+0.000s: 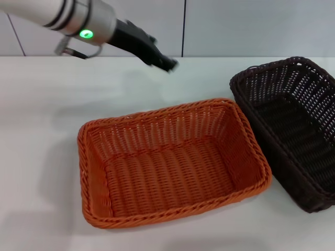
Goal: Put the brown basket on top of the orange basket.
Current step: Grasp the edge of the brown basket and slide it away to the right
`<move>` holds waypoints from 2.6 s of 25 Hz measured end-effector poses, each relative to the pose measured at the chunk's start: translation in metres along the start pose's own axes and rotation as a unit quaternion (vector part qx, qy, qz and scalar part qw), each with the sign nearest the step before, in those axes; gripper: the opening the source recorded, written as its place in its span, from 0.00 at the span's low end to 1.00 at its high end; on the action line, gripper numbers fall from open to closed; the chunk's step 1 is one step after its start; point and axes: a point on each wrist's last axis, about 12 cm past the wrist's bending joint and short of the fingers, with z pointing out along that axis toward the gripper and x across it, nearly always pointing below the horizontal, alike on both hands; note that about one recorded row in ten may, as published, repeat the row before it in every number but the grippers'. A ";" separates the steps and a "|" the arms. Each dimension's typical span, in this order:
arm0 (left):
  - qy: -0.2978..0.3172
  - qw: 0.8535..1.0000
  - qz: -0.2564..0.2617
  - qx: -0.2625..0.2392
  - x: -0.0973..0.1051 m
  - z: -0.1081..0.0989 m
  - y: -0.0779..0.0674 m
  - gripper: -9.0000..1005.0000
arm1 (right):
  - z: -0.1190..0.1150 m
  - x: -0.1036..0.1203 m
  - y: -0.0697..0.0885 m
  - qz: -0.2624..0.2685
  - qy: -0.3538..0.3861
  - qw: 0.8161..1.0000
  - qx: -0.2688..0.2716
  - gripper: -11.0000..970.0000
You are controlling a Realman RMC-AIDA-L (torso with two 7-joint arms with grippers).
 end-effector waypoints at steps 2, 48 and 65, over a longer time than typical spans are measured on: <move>-0.060 0.998 -0.024 -0.026 0.009 -0.006 0.009 0.73 | 0.003 -0.006 -0.012 0.016 0.001 1.000 -0.024 0.62; -0.468 0.862 -0.141 -0.136 0.145 -0.025 0.001 0.86 | -0.062 -0.051 -0.013 -0.158 0.540 0.627 -0.540 0.64; -0.476 0.852 -0.142 -0.169 0.155 -0.041 0.011 0.86 | -0.117 -0.060 0.008 -0.081 0.550 0.521 -0.648 0.64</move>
